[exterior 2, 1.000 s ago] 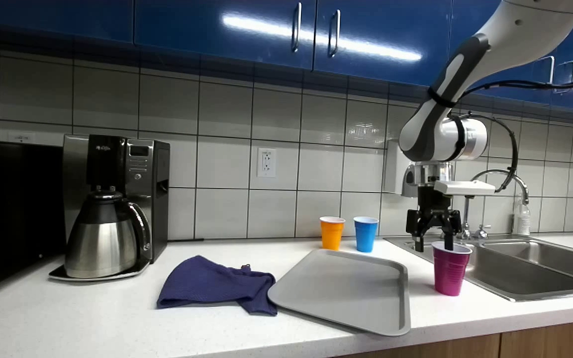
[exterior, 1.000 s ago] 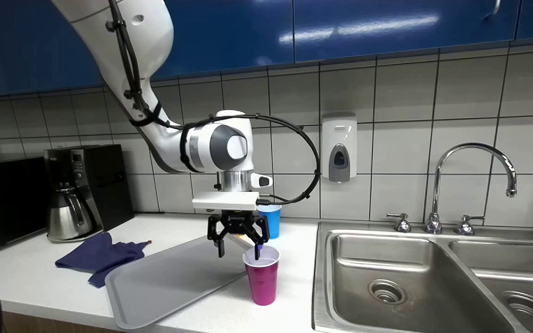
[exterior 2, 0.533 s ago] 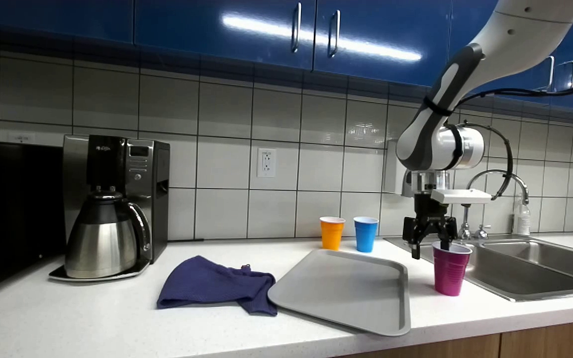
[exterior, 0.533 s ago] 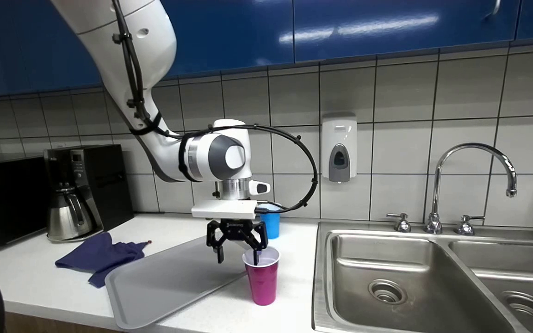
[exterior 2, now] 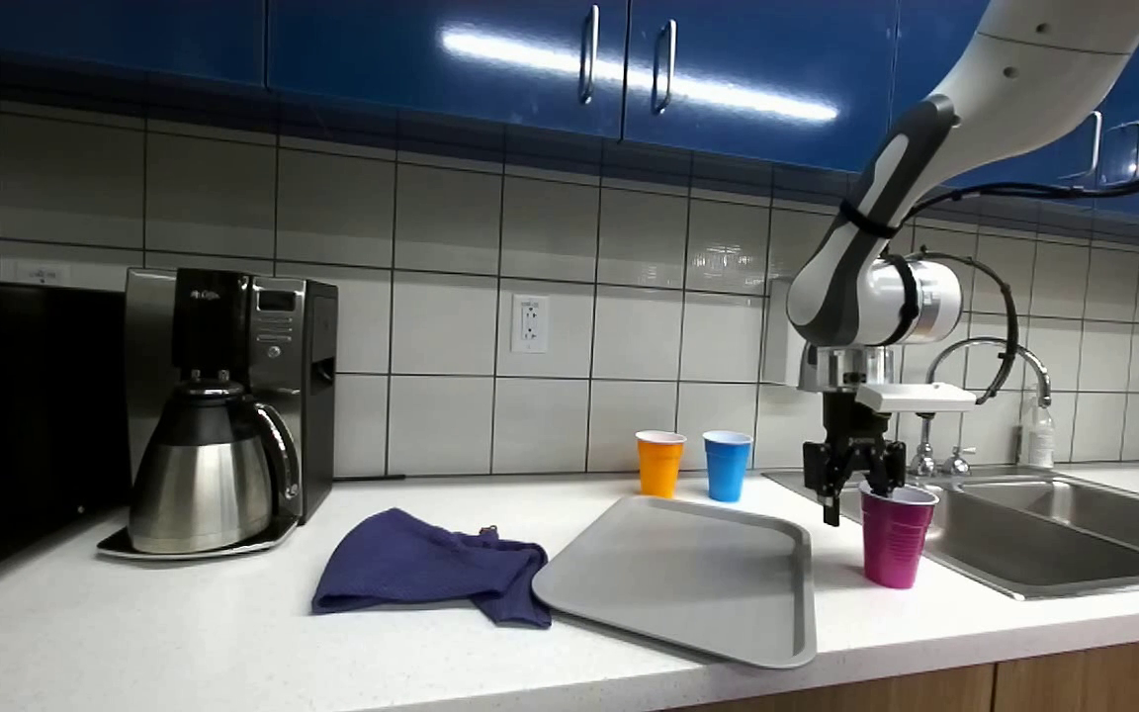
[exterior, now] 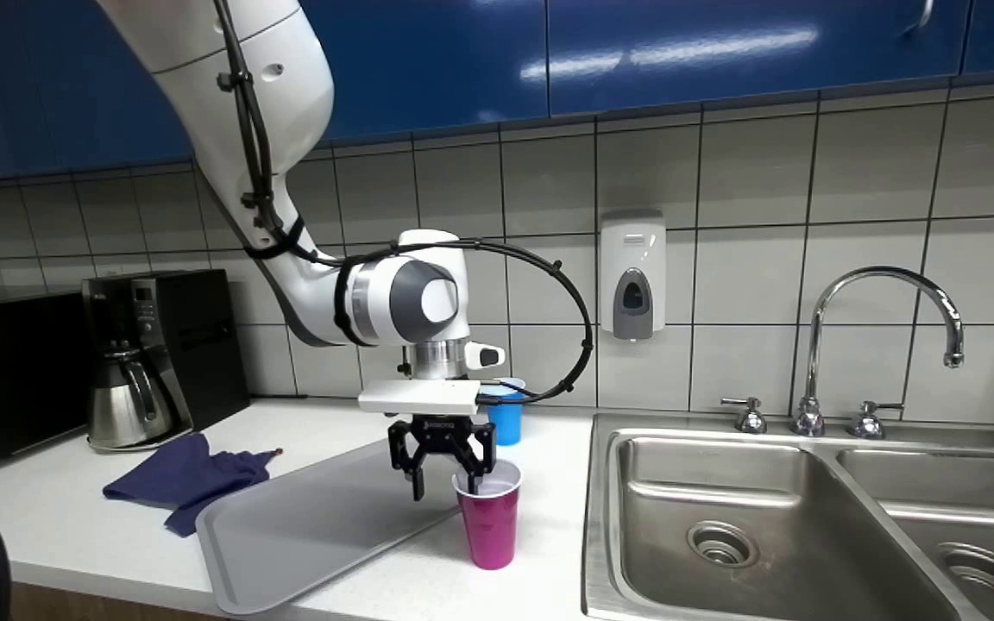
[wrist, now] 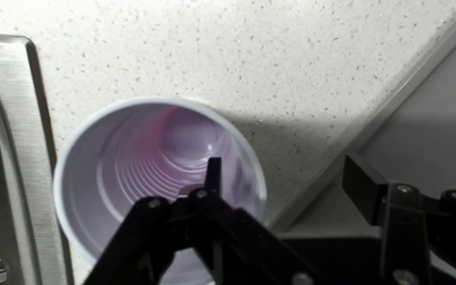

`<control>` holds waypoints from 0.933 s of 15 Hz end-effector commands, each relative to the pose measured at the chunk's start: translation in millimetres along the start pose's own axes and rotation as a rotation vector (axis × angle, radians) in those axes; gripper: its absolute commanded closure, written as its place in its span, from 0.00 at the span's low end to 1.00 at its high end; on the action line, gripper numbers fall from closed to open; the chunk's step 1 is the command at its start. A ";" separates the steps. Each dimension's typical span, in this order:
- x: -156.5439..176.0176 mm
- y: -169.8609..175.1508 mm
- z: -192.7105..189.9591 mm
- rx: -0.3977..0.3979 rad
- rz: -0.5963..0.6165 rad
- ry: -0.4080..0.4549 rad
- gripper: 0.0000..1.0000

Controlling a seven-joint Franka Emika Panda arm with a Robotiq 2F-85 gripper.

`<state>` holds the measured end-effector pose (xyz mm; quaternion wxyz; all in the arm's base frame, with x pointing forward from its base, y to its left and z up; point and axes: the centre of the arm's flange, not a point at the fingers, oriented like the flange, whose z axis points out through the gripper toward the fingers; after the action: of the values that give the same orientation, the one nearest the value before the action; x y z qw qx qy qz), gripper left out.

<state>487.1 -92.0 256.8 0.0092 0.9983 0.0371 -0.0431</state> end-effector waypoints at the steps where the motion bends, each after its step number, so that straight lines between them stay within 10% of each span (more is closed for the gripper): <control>1: -3.4 4.3 -2.0 -0.010 -0.004 0.008 0.51; 7: -4.8 9.2 -5.2 -0.017 -0.005 0.011 0.97; 14: -6.0 14.7 -22.1 -0.035 -0.002 0.018 0.99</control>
<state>486.1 -104.0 263.0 0.0179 0.9985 0.0344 -0.0388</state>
